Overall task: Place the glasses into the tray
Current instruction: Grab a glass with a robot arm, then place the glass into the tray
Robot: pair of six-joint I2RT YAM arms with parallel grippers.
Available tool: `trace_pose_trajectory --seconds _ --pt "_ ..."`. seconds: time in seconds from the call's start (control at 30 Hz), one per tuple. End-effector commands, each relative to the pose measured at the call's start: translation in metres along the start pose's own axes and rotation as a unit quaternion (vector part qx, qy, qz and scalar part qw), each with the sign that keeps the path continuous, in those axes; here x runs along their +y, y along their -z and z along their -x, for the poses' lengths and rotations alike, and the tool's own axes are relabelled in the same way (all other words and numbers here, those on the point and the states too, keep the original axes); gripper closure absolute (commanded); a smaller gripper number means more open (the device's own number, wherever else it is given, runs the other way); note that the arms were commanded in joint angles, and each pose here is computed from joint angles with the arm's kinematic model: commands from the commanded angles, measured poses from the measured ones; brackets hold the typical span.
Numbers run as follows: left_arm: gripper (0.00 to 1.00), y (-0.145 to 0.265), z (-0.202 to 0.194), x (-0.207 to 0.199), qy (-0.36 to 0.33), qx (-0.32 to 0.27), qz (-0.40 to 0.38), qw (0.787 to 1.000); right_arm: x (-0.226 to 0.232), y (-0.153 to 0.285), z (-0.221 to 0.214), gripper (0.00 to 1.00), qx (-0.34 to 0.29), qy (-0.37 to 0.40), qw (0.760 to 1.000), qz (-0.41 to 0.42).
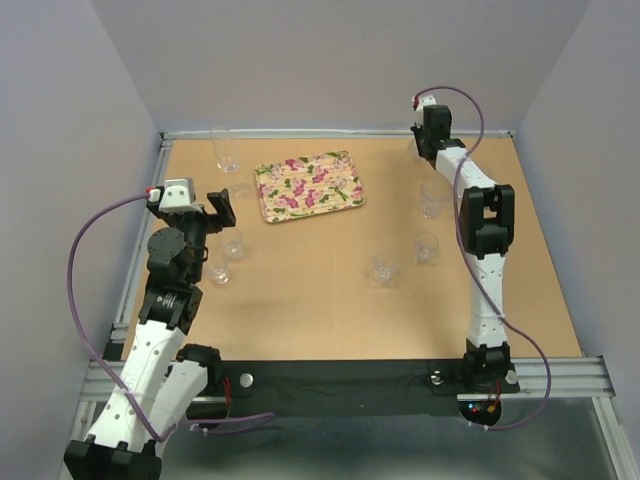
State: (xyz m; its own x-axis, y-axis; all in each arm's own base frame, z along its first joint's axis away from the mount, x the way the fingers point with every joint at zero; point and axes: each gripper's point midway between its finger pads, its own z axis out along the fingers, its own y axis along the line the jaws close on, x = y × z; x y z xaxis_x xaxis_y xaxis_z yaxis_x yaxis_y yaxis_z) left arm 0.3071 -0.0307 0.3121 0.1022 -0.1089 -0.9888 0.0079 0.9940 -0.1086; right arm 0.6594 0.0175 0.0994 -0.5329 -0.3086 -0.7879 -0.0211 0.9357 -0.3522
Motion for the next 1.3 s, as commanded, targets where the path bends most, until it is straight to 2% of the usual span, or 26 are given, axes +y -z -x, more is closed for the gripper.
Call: trace_pose_trajectory --seconds 0.0,0.23,0.53,0.77,1.03,1.27 --pt "0.06 0.001 0.015 -0.003 0.003 -0.032 -0.008 0.999 -0.004 0.040 0.070 1.00 -0.086 -0.050 0.994 0.036" --pt "0.06 0.003 0.018 -0.004 0.006 -0.037 -0.011 0.999 0.020 0.060 0.077 1.00 -0.096 -0.067 0.988 0.099" --pt "0.06 0.004 0.019 -0.004 0.006 -0.038 -0.011 0.999 0.107 0.106 0.094 0.99 -0.104 -0.055 0.971 0.210" --pt "0.06 0.005 0.020 -0.004 0.006 -0.040 -0.011 0.999 0.170 0.129 0.097 0.99 -0.079 -0.071 0.950 0.294" --pt "0.06 0.006 0.022 -0.004 0.007 -0.043 -0.013 0.999 0.204 0.136 0.082 1.00 -0.028 -0.083 0.940 0.329" --pt "0.06 0.007 0.024 -0.007 0.009 -0.046 -0.021 0.999 0.211 0.146 0.060 1.00 0.005 -0.037 0.944 0.329"
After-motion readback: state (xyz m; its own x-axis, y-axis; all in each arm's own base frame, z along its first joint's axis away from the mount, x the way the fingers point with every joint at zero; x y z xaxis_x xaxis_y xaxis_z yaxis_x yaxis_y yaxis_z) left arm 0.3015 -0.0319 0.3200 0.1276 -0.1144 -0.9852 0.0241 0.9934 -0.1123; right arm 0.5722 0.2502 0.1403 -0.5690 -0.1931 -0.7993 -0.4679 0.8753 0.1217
